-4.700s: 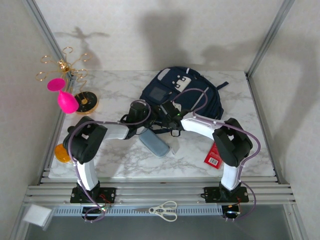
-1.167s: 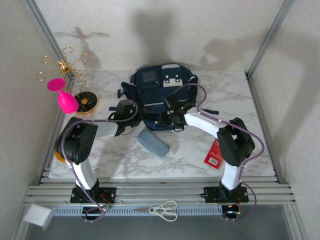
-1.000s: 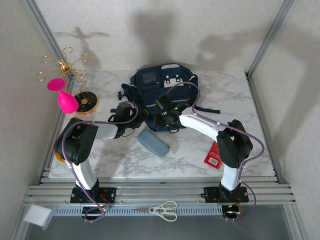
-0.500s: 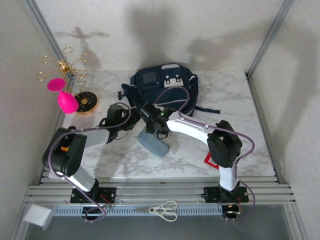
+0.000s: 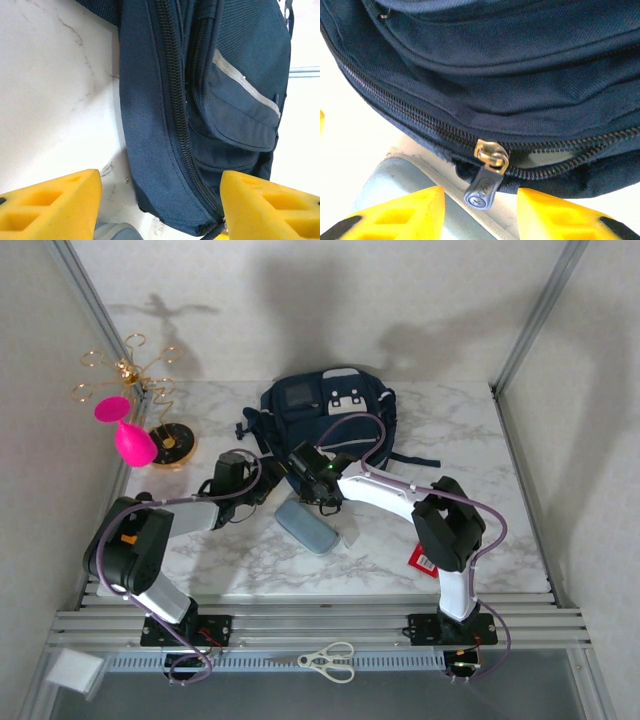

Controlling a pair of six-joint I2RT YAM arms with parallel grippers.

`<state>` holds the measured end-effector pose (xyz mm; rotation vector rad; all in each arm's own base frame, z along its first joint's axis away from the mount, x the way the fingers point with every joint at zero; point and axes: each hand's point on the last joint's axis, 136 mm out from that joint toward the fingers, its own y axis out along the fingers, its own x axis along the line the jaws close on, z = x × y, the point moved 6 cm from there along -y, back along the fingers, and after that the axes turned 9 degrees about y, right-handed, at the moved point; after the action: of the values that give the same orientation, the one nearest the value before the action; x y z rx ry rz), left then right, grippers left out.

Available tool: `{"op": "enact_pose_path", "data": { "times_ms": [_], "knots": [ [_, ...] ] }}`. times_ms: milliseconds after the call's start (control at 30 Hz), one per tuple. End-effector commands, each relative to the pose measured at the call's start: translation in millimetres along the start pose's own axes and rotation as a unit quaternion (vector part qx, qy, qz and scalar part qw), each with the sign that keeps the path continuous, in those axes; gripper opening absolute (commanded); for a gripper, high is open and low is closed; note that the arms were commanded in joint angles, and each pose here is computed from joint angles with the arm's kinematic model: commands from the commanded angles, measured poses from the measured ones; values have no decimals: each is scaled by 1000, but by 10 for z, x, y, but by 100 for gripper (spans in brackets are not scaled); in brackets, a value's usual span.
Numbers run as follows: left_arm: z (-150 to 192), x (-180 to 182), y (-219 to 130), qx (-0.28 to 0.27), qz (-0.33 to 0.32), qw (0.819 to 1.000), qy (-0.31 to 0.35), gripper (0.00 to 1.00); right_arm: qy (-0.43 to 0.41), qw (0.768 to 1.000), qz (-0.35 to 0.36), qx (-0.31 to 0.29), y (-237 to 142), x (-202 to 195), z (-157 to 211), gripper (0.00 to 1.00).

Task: Pack the student bag
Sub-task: Zip the student bag at the top-center of the table.

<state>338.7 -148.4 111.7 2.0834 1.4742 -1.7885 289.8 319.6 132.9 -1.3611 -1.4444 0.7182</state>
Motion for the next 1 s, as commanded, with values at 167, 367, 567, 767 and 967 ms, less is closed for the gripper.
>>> {"op": "enact_pose_path", "data": {
  "times_ms": [167,367,567,767,967],
  "knots": [
    [11,-129,-3,-7,5,1000,16,66,-6,1000,-23,-2,168,-29,-118,30],
    [8,-270,27,-8,11,1000,23,66,-12,999,-31,9,267,-52,-97,27],
    [48,-454,79,-4,20,1000,23,67,-25,998,-52,-7,139,-37,-132,12],
    [142,-473,274,6,17,999,-26,61,-31,998,-53,-13,-15,-69,-136,1],
    [243,-351,344,-10,-9,996,-88,49,-30,998,-59,-24,-146,-79,-166,0]
  ]
}}
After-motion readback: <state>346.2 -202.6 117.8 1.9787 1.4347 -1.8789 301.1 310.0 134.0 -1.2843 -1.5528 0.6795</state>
